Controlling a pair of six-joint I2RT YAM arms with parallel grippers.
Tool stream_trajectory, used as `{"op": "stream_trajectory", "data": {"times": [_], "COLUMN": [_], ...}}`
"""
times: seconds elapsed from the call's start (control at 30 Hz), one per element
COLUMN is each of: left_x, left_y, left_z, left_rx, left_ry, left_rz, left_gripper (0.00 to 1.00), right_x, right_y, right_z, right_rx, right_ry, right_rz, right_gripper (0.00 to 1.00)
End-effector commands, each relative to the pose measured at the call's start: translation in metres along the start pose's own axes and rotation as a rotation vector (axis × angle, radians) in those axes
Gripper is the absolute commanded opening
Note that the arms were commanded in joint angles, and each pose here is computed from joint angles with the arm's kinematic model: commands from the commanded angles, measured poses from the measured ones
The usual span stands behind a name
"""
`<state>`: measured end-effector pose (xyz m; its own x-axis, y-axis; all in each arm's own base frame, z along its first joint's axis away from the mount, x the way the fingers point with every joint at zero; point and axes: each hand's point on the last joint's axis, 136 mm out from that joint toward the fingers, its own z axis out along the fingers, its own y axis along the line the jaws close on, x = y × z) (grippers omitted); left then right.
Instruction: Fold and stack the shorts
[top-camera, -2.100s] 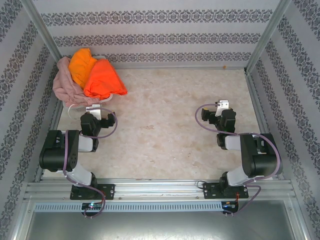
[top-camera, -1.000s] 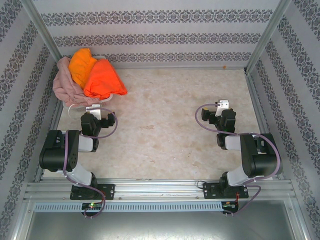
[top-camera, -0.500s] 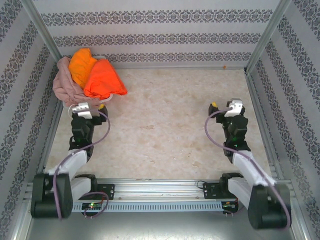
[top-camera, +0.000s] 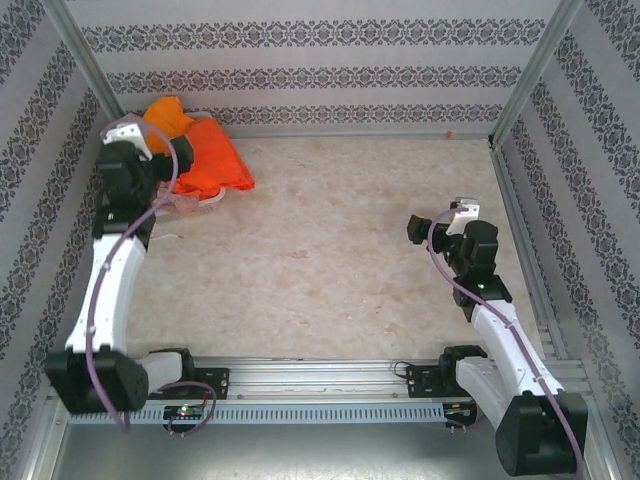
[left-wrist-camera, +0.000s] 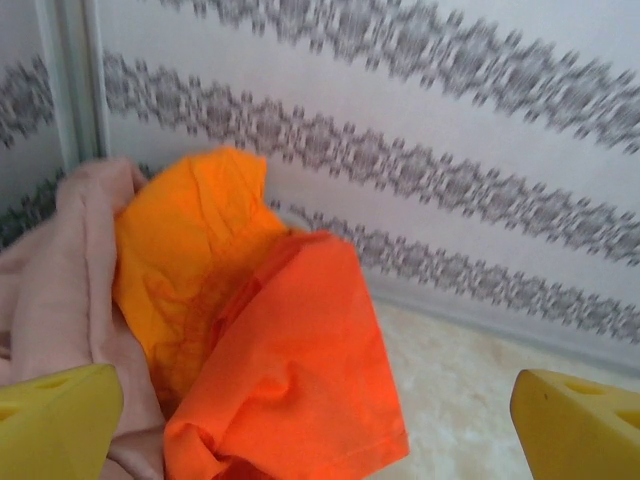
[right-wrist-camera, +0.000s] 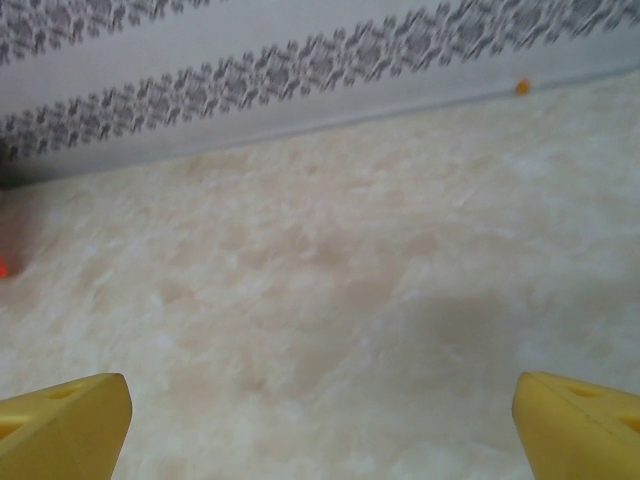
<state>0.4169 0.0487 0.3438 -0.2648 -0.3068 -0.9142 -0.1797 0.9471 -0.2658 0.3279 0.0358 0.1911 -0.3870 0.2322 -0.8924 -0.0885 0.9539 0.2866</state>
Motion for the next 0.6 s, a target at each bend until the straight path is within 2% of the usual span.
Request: {"op": "stream_trajectory", "data": {"times": [0.0, 0.17, 0.37, 0.43, 0.5, 0.57], "left_x": [0.047, 0.062, 0.095, 0.106, 0.117, 0.123], "left_y": [0.005, 0.021, 0.039, 0.04, 0.039, 0.038], "left_z": [0.031, 0.087, 0.133, 0.144, 0.154, 0.16], "left_rx": [-0.001, -0.086, -0.12, -0.103, -0.085, -0.075], "left_ry": [0.282, 0.436, 0.606, 0.648, 0.685, 0.711], "left_rz": [0.0, 0.041, 0.096, 0.083, 0.067, 0.059], "left_gripper": [1.0, 0.99, 0.96, 0.89, 0.78, 0.59], "right_x": [-0.002, -0.001, 0.005, 0.007, 0.009, 0.01], "right_y": [0.021, 0.032, 0.036, 0.036, 0.036, 0.036], "right_z": [0.001, 0.003, 0.001, 0.0, -0.001, -0.003], "right_rx": [-0.089, -0.126, -0.14, -0.14, -0.141, -0.141], "right_ry": [0.056, 0.099, 0.118, 0.123, 0.125, 0.125], "right_rz": [0.038, 0.043, 0.041, 0.042, 0.046, 0.047], "right_gripper": [0.98, 0.98, 0.98, 0.98, 0.98, 0.98]}}
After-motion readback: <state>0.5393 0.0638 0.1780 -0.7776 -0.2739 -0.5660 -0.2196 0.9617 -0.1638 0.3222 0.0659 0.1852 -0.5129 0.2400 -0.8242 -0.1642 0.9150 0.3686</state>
